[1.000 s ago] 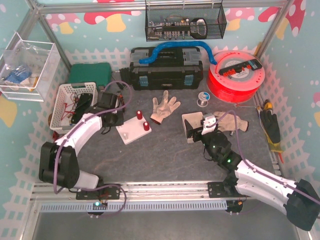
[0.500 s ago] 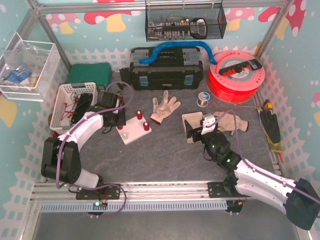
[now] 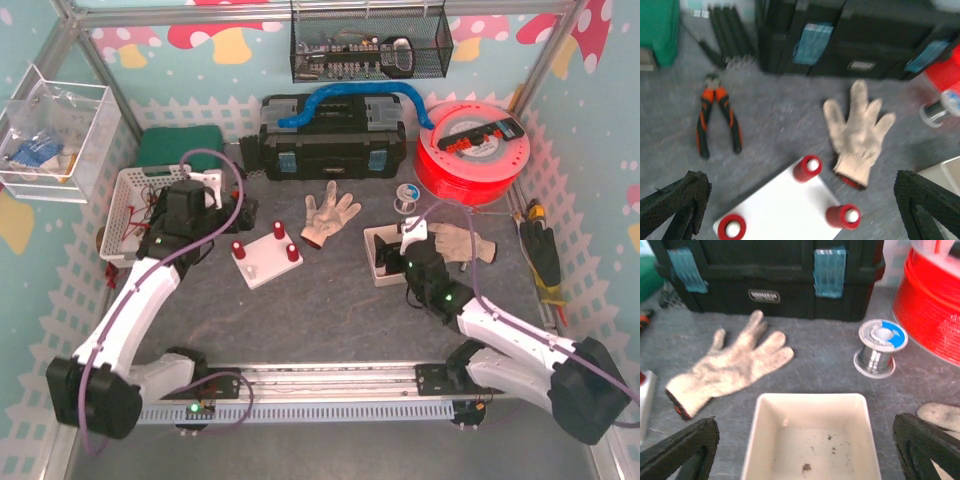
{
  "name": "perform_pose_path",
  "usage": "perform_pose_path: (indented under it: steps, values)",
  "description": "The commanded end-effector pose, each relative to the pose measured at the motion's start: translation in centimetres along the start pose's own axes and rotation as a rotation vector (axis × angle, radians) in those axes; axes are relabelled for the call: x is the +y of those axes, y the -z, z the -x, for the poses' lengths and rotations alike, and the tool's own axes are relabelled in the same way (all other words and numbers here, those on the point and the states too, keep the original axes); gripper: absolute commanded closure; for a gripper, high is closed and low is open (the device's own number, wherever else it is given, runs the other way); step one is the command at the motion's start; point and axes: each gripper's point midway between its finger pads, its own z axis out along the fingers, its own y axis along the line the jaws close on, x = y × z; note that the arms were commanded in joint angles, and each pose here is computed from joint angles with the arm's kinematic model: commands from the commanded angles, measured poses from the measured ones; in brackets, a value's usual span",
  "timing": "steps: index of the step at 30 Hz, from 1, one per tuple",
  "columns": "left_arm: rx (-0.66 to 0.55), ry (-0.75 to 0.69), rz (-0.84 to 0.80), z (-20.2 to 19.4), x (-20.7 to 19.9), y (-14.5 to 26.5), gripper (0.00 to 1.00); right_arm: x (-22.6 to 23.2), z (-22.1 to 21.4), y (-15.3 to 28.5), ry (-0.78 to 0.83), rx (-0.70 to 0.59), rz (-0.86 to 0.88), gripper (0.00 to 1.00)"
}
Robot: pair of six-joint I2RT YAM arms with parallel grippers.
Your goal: Install the large spring
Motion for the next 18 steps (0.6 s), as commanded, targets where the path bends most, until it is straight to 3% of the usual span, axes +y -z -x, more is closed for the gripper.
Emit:
perform_pose_path:
  steps: [1,5,10,18]
  values:
    - [-0.196,-0.061,-0.103,2.7,-1.9,2.7,0.01,0.0,-4.1,-1.5,-0.087,0.252,0.094,0.10]
    - [-0.316,-0.090,-0.090,3.7,-1.6,4.7,0.01,0.3,-5.5,-2.4,-0.121,0.381,0.160,0.26]
    - [-0.362,-0.111,-0.070,3.3,-0.8,5.4,0.01,0.3,-5.8,-3.5,-0.067,0.519,0.141,0.47]
    - [-0.355,-0.114,-0.064,3.2,-0.7,4.9,0.01,-1.1,-7.7,-4.0,-0.048,0.783,0.063,0.53]
